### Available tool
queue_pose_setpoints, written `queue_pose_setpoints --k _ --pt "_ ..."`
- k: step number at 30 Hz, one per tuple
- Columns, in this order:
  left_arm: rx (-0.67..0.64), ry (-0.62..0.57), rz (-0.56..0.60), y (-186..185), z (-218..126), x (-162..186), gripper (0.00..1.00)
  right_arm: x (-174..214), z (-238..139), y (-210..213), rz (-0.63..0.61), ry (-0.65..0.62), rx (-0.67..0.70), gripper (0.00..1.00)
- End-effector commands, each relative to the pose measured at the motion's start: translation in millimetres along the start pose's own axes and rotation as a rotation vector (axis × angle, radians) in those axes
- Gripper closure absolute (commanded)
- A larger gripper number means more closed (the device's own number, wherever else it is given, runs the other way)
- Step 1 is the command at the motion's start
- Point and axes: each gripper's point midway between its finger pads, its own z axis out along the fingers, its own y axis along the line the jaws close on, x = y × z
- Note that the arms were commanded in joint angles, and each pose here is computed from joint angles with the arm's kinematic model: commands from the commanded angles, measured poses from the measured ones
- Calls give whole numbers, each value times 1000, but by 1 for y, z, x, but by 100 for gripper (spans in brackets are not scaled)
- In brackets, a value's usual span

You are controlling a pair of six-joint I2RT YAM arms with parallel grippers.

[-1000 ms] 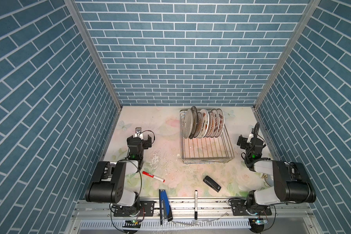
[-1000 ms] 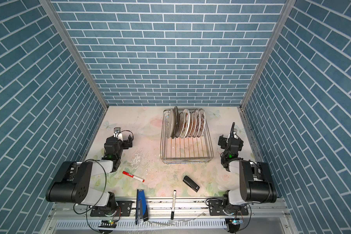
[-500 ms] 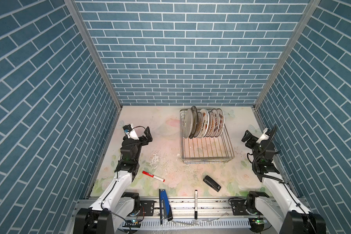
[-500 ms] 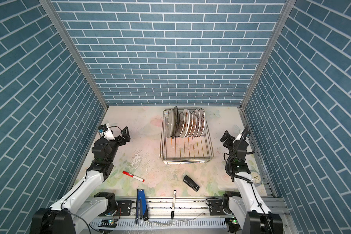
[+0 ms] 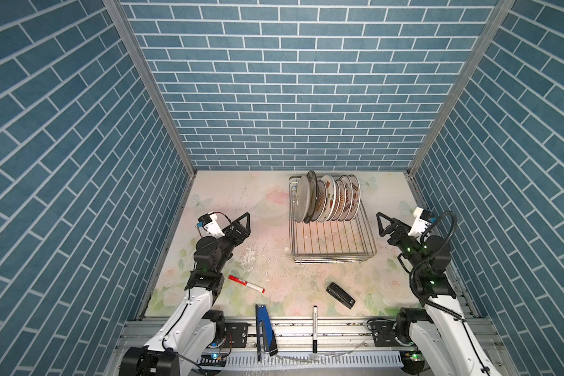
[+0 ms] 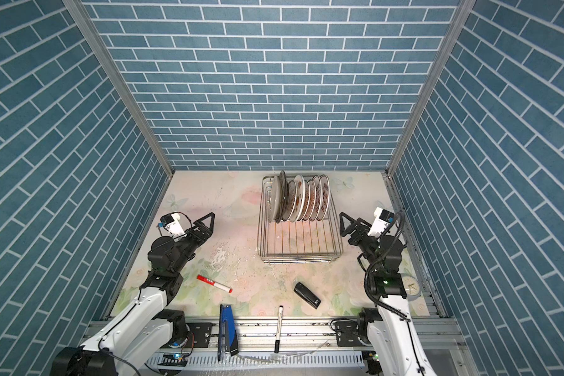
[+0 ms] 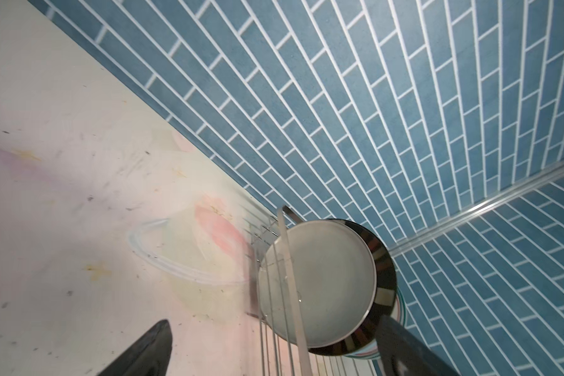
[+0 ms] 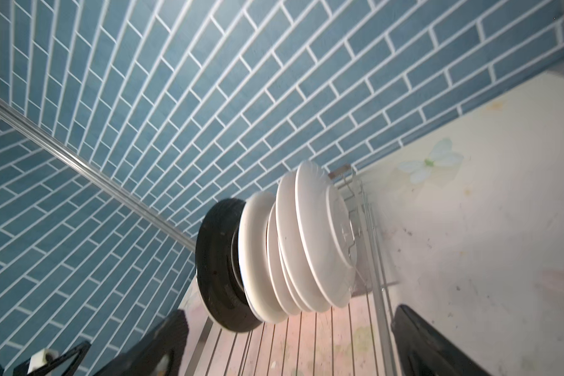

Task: Unload the plates from the dish rack
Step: 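Raise both arms toward the dish rack, right gripper reaching the front plate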

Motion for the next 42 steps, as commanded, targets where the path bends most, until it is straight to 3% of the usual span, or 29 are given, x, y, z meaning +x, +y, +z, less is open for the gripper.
queue_pose_setpoints --k 1,6,11,21,25,28,35,38,42 --pt "135 44 72 -43 2 6 0 -4 12 40 -118 69 -30 1" --pt "135 105 168 -67 9 23 0 8 44 65 -256 189 44 1" --pt "233 170 216 -101 18 39 0 21 89 88 -351 284 81 2" --pt "258 211 219 -112 43 50 0 35 159 116 -569 312 245 21" --pt "253 240 215 -112 54 55 0 39 180 123 -604 319 269 31" --pt "274 251 200 -115 60 59 0 41 191 123 -619 322 283 45" --pt "234 269 228 -115 58 58 0 52 213 118 -624 336 302 56" --pt "229 262 229 -114 60 58 0 57 220 114 -629 345 317 68" --pt "258 289 221 -118 65 64 0 58 227 105 -677 328 397 70"
